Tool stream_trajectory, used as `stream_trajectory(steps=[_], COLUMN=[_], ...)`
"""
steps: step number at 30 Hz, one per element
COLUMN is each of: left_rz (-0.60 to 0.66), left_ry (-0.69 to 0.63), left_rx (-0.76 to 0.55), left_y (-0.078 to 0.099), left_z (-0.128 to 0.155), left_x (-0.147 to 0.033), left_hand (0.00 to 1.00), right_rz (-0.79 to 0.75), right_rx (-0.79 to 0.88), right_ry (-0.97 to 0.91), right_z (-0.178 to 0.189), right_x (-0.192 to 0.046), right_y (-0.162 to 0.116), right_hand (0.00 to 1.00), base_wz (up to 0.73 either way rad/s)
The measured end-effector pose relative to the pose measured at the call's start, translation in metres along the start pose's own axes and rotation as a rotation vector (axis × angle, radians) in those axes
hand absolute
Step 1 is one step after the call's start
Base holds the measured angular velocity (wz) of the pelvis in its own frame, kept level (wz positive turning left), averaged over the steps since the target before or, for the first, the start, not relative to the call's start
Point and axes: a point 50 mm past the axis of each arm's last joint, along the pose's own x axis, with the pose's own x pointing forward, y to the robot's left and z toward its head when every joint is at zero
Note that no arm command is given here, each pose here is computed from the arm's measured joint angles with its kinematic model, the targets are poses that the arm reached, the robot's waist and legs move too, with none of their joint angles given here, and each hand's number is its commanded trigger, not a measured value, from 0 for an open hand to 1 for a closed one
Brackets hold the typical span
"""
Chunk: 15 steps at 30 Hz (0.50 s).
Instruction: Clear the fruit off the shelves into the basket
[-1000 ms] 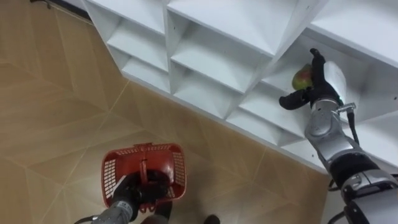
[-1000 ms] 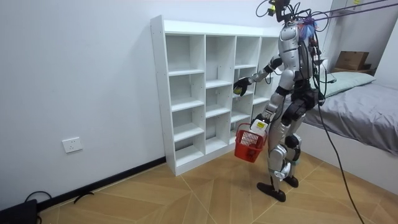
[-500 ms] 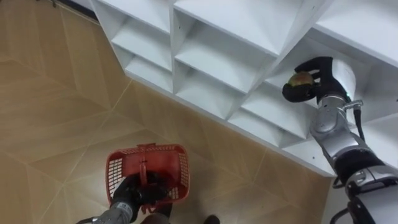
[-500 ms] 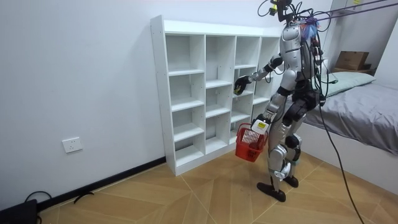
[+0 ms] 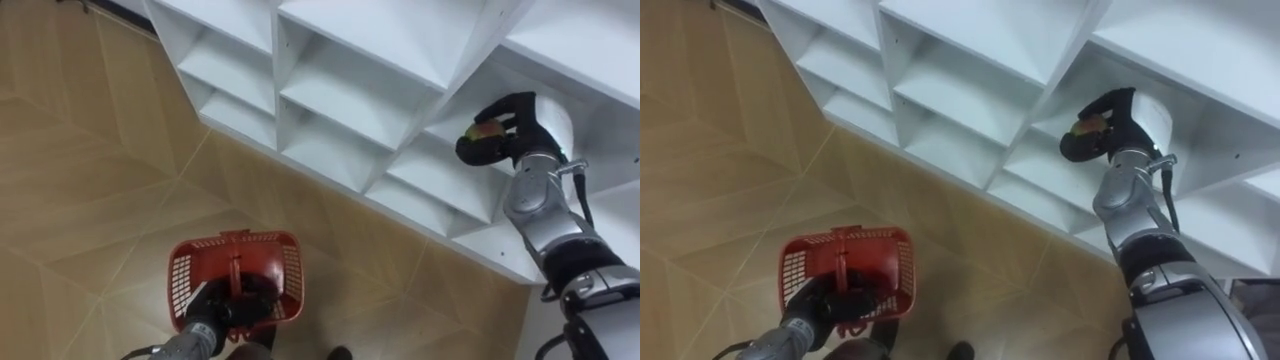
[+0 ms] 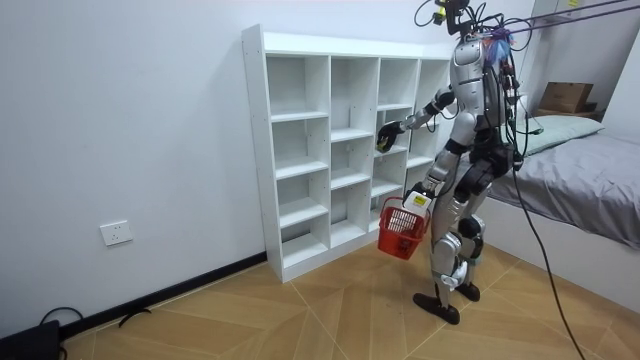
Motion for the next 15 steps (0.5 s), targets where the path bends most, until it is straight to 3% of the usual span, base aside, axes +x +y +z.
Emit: stream_trajectory(steps=[10,15], left_rz=[-0.016,-0.021], left_ry=[-0.008,-0.017], left_rx=[0.004,-0.026], left_y=[0.0,-0.003], left_z=[0.003,0.004], left_x=[0.001,0.0], left_hand=[1.0,1.0], right_rz=[0.012,0.009], right_rx=[-0.036,0.014], right_ry=[-0.028,-0.116], right_z=[0.003,0.025], right_x=[0.0,-0.002], right_y=[0.001,0.004], right_hand=[1.0,1.0], base_wz=[-0.03,-0.06])
